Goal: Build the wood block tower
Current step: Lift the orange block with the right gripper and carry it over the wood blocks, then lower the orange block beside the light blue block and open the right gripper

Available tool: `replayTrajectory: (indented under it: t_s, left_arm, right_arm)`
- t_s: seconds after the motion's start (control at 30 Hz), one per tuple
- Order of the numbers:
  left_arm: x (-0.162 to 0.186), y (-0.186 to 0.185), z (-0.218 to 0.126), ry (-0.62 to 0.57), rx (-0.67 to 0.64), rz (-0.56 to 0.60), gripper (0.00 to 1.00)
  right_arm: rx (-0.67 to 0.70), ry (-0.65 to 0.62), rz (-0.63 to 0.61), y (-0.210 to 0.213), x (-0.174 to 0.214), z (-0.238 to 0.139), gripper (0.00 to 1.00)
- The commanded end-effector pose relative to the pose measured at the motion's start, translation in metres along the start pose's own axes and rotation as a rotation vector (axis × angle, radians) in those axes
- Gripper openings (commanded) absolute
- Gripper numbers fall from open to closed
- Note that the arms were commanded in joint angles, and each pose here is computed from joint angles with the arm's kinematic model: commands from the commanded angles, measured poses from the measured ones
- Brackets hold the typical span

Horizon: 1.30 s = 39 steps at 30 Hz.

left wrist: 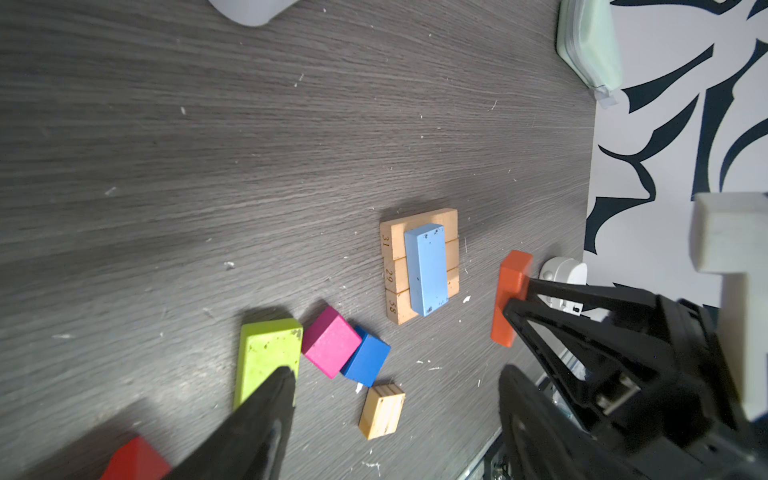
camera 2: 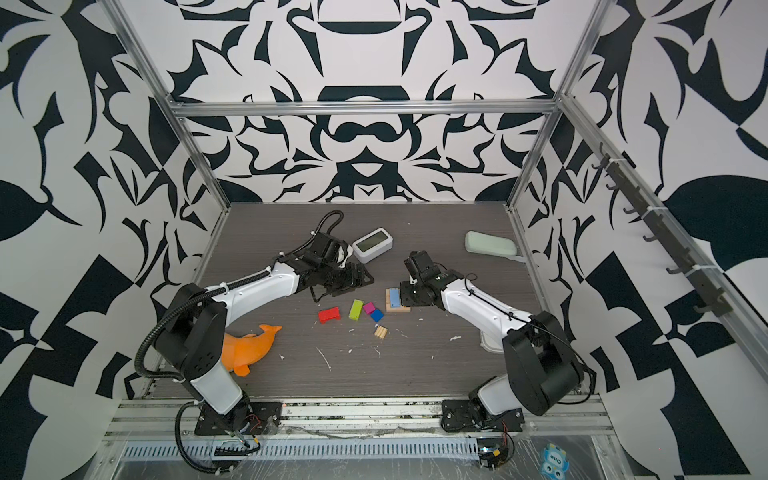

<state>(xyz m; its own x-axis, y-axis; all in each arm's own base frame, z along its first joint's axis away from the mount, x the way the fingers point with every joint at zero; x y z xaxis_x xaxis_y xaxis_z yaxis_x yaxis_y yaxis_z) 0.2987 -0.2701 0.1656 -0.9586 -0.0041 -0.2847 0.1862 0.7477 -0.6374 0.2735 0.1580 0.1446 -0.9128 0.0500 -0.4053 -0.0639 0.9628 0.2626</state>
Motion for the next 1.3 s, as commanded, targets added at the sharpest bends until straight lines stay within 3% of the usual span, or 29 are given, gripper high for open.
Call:
replayTrajectory:
  t_s: [0.0, 1.27]
  left_arm:
    - [-0.005, -0.004, 0.001, -0.025, 0.019, -0.008, 0.82]
    - [0.000, -0.007, -0.003, 0.001, 0.036, 0.034, 0.83]
  right_arm:
    - [-0.034, -0.033, -0.012, 0.003, -0.008, 0.002, 0.29]
    - [-0.005, 0.009, 0.013, 0.002, -0.022, 0.030, 0.30]
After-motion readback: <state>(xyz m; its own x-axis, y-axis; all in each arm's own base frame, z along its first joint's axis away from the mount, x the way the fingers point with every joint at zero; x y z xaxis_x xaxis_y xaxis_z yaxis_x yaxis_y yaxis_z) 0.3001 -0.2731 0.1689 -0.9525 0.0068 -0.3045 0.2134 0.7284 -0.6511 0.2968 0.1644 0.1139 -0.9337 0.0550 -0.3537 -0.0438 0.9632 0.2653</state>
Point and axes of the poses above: each gripper's point midway between its finger pads, its own z axis out along the fingers, its own y axis along the line the jaws close on, x = y × z, the point moved 7 cm from there along -z, back along the fingers, and after that the axes turned 4 degrees about z, right-handed, at the moved point
